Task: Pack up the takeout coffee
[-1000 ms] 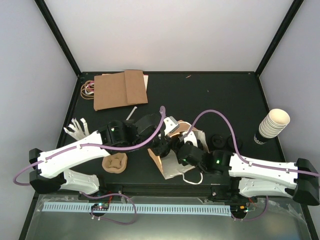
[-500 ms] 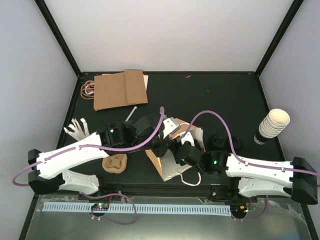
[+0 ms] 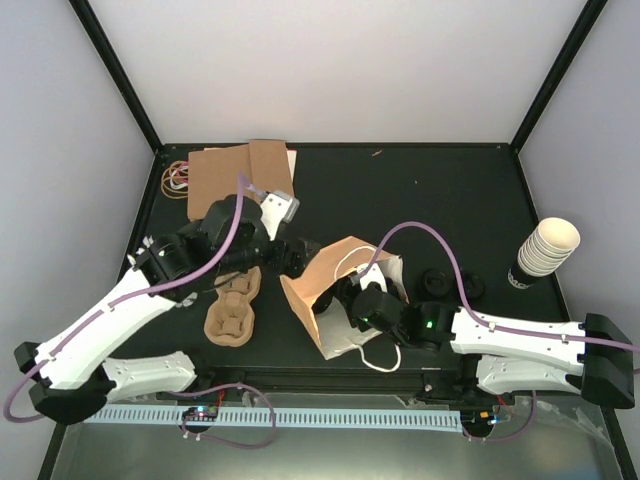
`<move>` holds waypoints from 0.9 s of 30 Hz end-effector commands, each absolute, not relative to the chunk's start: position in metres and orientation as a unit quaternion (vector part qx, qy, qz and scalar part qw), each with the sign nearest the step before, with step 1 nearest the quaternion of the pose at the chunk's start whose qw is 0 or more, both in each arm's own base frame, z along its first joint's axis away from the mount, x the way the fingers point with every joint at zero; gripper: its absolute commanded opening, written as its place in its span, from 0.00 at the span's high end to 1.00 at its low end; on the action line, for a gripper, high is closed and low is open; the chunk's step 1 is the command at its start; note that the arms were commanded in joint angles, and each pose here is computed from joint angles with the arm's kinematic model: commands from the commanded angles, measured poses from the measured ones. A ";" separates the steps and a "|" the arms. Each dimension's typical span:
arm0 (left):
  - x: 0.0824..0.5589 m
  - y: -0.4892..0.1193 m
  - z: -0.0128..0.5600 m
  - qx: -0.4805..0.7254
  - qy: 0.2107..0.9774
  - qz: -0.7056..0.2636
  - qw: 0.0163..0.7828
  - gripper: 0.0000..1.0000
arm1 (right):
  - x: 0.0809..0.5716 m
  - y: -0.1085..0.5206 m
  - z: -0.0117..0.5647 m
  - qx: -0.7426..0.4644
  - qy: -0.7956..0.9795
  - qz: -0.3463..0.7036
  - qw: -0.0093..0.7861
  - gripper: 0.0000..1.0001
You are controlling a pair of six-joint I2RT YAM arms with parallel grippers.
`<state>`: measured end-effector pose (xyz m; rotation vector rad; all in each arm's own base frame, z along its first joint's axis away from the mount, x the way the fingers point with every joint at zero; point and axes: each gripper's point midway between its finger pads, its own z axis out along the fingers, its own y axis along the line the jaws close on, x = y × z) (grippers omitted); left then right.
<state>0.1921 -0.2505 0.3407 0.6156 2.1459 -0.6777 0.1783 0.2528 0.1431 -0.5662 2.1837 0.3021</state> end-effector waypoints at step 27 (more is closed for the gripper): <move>0.366 -0.269 0.161 0.209 0.943 -0.238 0.105 0.12 | 0.188 0.246 0.152 -0.238 0.822 0.030 0.516 0.64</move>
